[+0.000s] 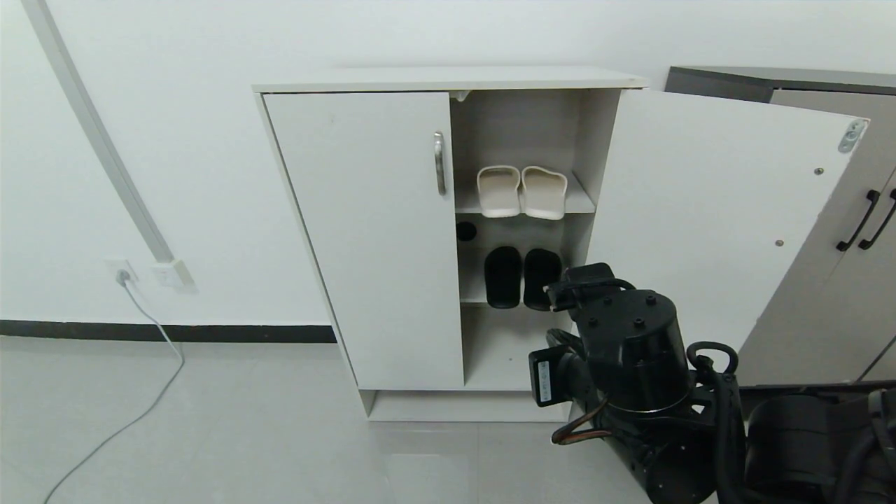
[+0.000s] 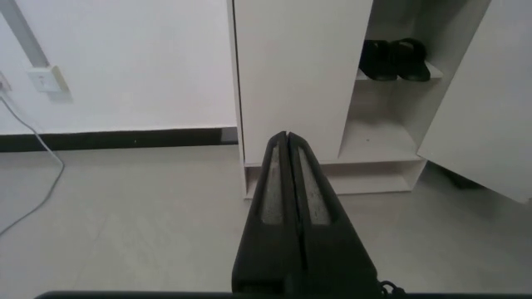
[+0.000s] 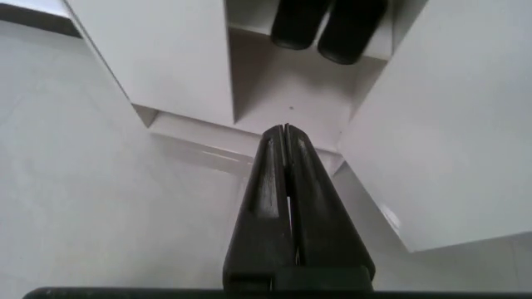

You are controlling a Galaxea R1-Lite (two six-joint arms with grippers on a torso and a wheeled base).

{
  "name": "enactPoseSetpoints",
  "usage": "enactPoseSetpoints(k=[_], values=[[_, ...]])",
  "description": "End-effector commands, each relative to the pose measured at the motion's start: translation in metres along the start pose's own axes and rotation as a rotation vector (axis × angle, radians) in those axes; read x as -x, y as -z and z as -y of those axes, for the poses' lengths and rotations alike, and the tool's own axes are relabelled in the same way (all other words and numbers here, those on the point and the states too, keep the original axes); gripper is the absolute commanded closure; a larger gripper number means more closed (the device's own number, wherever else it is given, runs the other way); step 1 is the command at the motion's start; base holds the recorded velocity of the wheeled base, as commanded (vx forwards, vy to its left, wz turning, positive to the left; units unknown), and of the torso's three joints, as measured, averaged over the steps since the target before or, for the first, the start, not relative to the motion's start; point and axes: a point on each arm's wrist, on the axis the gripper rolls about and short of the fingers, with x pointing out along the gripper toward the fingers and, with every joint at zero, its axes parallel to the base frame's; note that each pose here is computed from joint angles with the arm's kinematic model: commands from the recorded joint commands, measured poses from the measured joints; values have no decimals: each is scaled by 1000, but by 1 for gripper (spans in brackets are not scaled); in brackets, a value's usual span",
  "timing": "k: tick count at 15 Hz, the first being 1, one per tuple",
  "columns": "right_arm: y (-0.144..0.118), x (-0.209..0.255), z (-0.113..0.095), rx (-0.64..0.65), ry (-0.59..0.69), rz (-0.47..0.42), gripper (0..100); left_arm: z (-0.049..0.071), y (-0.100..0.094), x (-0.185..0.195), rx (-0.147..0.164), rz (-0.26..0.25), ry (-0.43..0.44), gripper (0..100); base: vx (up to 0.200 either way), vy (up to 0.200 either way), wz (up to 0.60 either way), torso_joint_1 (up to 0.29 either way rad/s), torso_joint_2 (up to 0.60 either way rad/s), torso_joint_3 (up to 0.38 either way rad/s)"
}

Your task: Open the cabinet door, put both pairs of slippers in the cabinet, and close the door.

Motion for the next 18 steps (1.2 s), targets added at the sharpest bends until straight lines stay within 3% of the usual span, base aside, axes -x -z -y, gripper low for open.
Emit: enactPoseSetpoints(k=[1, 4, 7, 18], values=[[0, -1, 1, 1, 4, 0, 100, 0, 0, 0, 0, -1, 0, 100, 0, 0, 0, 0, 0, 0], [0, -1, 1, -1, 3, -1, 100, 0, 0, 0, 0, -1, 0, 100, 0, 0, 0, 2, -38, -35], [0, -1, 1, -1, 4, -1, 100, 0, 0, 0, 0, -1, 0, 100, 0, 0, 0, 12, -203, -315], [0, 0, 2, -1, 9, -1, 100, 0, 0, 0, 0, -1, 0, 100, 0, 0, 0, 105, -480, -345]])
